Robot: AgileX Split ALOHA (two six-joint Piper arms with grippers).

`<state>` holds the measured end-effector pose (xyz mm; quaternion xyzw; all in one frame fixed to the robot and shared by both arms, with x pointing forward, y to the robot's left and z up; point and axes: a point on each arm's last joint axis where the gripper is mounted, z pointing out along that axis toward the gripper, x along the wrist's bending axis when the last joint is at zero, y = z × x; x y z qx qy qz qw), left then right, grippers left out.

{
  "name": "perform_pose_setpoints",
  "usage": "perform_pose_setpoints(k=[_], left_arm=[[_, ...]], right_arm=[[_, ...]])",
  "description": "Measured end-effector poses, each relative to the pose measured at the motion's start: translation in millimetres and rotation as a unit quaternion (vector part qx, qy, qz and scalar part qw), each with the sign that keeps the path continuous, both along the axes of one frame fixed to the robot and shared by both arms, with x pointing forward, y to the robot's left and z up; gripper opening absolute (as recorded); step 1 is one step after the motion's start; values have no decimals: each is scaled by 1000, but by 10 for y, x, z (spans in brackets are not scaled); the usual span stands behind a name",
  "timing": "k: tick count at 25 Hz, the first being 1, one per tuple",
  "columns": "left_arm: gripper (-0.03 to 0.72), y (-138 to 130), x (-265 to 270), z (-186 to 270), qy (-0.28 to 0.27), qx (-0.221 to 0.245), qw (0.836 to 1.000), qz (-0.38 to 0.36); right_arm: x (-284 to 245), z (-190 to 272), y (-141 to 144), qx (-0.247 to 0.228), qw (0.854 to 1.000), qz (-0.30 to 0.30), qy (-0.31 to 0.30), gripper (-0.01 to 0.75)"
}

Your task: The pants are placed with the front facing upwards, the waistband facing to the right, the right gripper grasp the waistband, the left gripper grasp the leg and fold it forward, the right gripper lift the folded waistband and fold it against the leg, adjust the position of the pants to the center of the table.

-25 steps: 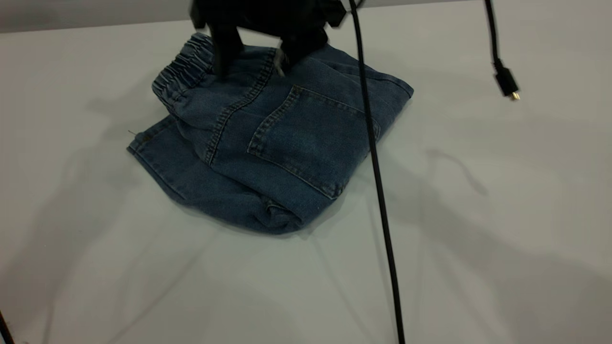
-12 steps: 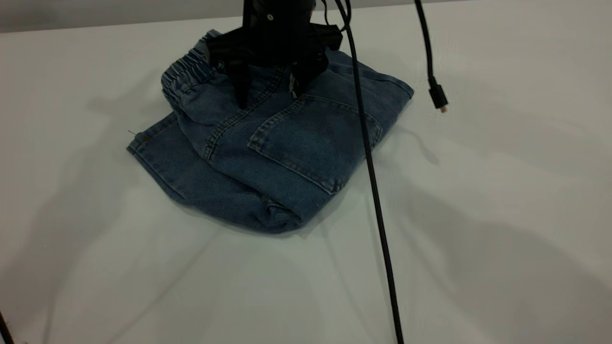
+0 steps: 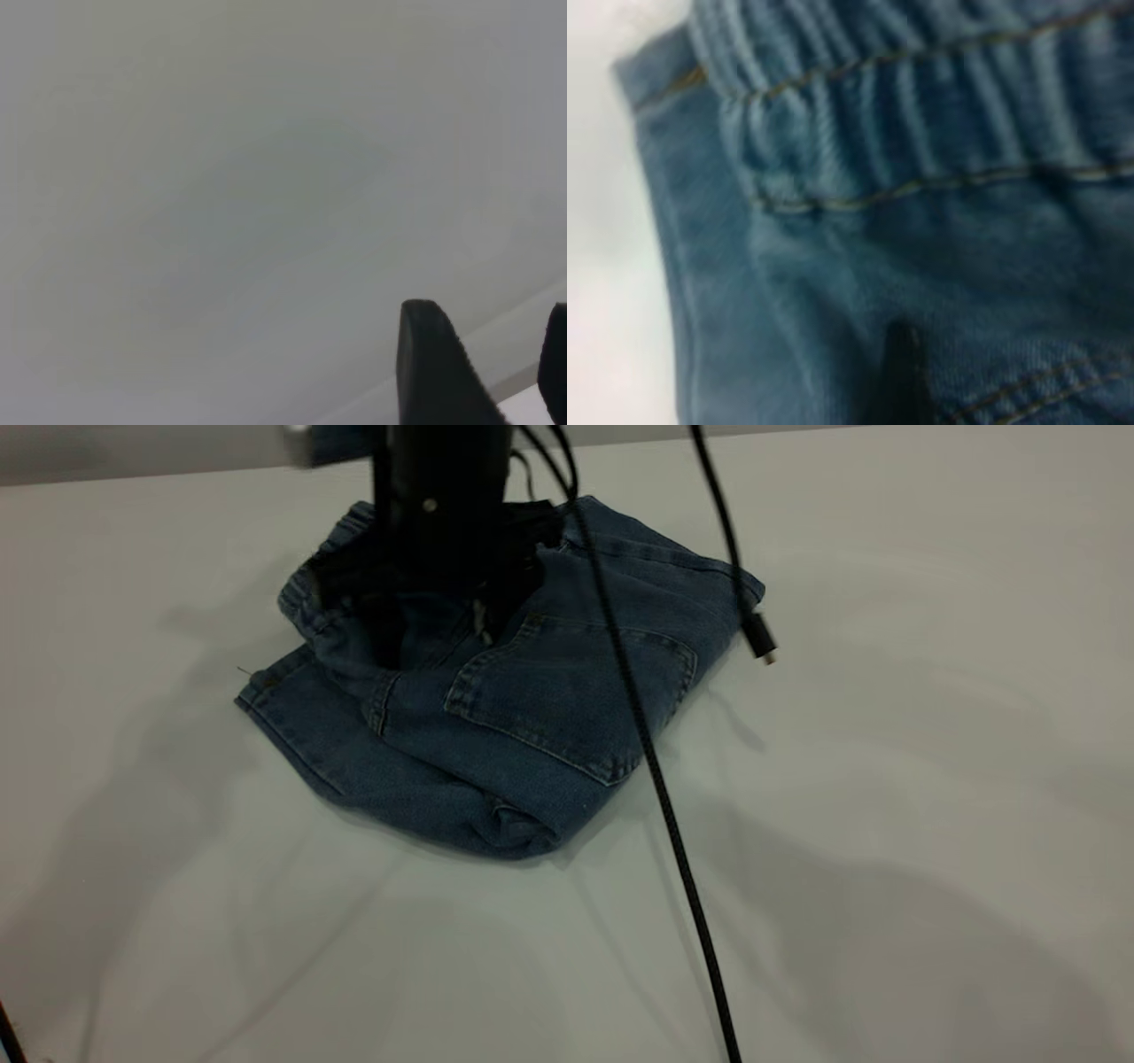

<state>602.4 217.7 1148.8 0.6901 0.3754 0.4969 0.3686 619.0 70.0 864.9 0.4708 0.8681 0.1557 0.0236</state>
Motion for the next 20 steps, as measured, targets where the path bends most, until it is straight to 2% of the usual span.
perform_pose_setpoints(k=[10, 20], left_arm=[[285, -2, 0, 2, -1, 1, 1000, -1], [285, -5, 0, 5, -3, 0, 1000, -3]], right_arm=[[9, -35, -58, -57, 998, 23, -27, 536], [17, -37, -64, -65, 996, 46, -36, 535]])
